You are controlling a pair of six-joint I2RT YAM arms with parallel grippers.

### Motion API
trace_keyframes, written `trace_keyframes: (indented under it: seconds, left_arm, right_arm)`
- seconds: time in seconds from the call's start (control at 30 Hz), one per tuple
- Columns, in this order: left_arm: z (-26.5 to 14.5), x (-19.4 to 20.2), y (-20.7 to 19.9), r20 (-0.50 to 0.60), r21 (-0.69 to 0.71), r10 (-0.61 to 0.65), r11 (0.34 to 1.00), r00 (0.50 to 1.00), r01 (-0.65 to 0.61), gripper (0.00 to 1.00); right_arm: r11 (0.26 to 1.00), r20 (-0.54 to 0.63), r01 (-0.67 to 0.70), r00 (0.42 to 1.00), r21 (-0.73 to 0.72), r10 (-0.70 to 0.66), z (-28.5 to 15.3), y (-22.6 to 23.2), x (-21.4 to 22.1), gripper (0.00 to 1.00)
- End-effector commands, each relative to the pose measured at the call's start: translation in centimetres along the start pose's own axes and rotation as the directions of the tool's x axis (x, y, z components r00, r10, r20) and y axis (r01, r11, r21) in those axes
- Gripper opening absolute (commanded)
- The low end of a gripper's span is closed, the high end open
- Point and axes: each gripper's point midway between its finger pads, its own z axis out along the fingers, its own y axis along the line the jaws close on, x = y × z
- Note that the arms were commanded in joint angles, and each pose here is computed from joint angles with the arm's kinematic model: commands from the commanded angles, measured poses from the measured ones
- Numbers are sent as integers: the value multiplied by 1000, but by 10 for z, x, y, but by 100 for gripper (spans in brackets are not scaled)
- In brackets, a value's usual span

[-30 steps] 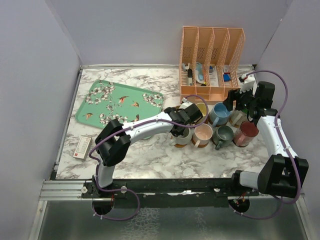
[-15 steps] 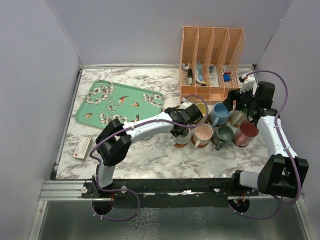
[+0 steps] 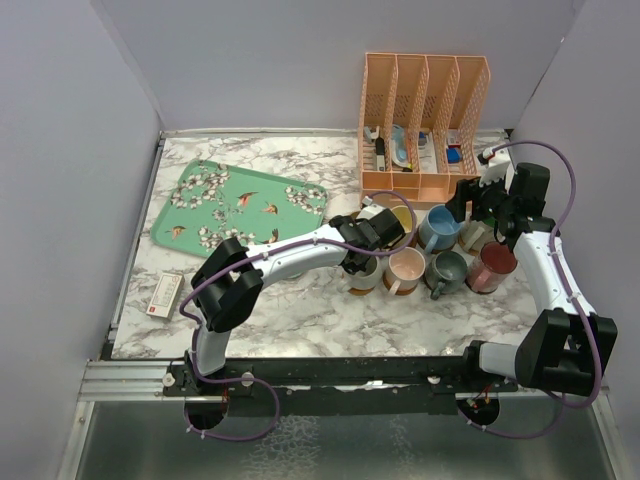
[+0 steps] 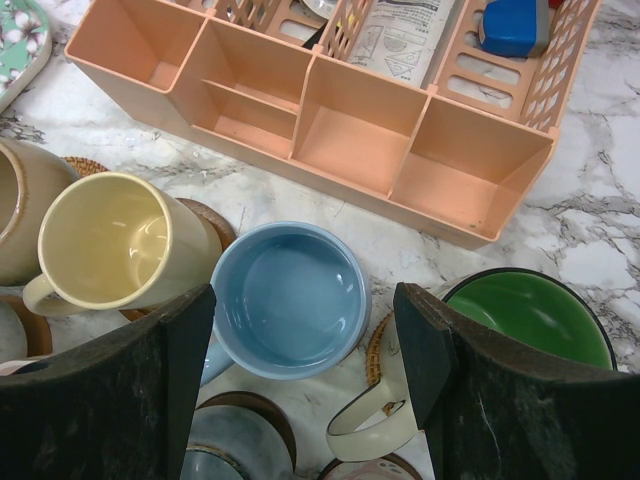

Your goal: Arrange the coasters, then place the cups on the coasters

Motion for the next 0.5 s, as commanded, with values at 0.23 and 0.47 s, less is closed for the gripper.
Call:
trace_keyframes:
  seconds: [0.23, 0.47]
  left_arm:
    - [-9, -14, -5, 58, 20, -38, 999, 998, 37, 6]
    - [-8, -14, -5, 59, 19, -38, 999, 998, 37, 9]
  right_arm:
    - [1000, 17, 16, 1000, -18, -15, 0, 1, -1, 73]
    - [1000, 19, 18, 1000, -19, -18, 0, 1, -2, 73]
